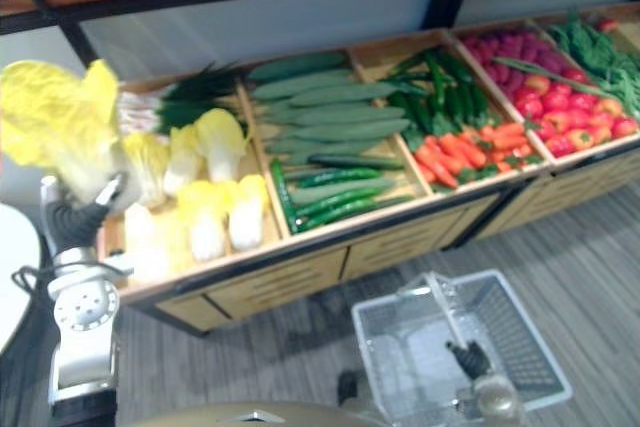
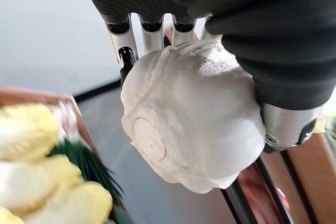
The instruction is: Pick vegetable in the basket
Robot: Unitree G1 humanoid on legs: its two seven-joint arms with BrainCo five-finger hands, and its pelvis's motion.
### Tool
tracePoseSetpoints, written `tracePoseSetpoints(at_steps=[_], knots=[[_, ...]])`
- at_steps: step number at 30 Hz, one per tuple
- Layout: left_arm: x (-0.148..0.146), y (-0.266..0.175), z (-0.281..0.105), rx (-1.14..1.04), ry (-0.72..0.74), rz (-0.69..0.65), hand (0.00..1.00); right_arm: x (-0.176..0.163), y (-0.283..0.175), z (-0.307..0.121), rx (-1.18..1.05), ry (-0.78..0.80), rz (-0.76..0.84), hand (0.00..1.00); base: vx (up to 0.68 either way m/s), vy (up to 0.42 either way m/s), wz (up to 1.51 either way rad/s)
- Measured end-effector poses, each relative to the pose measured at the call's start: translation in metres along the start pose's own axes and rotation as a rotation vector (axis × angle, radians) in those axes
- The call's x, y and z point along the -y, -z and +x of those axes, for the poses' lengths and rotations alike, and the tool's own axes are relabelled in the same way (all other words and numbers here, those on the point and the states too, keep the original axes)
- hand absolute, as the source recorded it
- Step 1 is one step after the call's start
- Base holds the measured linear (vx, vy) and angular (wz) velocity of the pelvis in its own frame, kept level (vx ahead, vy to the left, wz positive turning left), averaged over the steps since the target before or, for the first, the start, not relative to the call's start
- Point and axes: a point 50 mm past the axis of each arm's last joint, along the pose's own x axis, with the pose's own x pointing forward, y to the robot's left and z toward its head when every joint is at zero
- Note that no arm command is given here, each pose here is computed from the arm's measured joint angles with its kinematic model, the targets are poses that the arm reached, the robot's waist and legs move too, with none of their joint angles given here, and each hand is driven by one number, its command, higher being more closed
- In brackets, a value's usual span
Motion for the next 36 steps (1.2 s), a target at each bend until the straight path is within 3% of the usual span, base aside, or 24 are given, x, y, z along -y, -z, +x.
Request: tracePoseSetpoints(at_steps=[4, 13, 20, 25, 36], knots=[[0.025, -0.021, 0.004, 0.15, 0.222, -0.034, 1.0, 0.026, -0.018, 0.003, 0.061, 0.045, -0.047, 1.0, 0.01, -0.007, -0.61], [0.041, -0.046, 0.002, 0.287, 0.463, -0.145, 1.0, 0.047, -0.071, 0.003, 0.256, 0.075, -0.202, 1.0, -0.02, 0.004, -0.82], [0.059, -0.075, 0.004, 0.445, 0.685, -0.21, 1.0, 0.054, -0.163, -0.009, 0.561, 0.052, -0.5, 1.0, -0.05, -0.03, -0.8], [0.074, -0.082, -0.004, 0.49, 0.866, -0.215, 1.0, 0.05, -0.202, -0.021, 0.714, 0.026, -0.672, 1.0, -0.01, -0.012, -0.43], [0.103, -0.072, -0.035, 0.46, 1.273, -0.242, 1.0, 0.046, -0.221, -0.03, 0.795, -0.035, -0.846, 1.0, -0.02, -0.012, -0.23]])
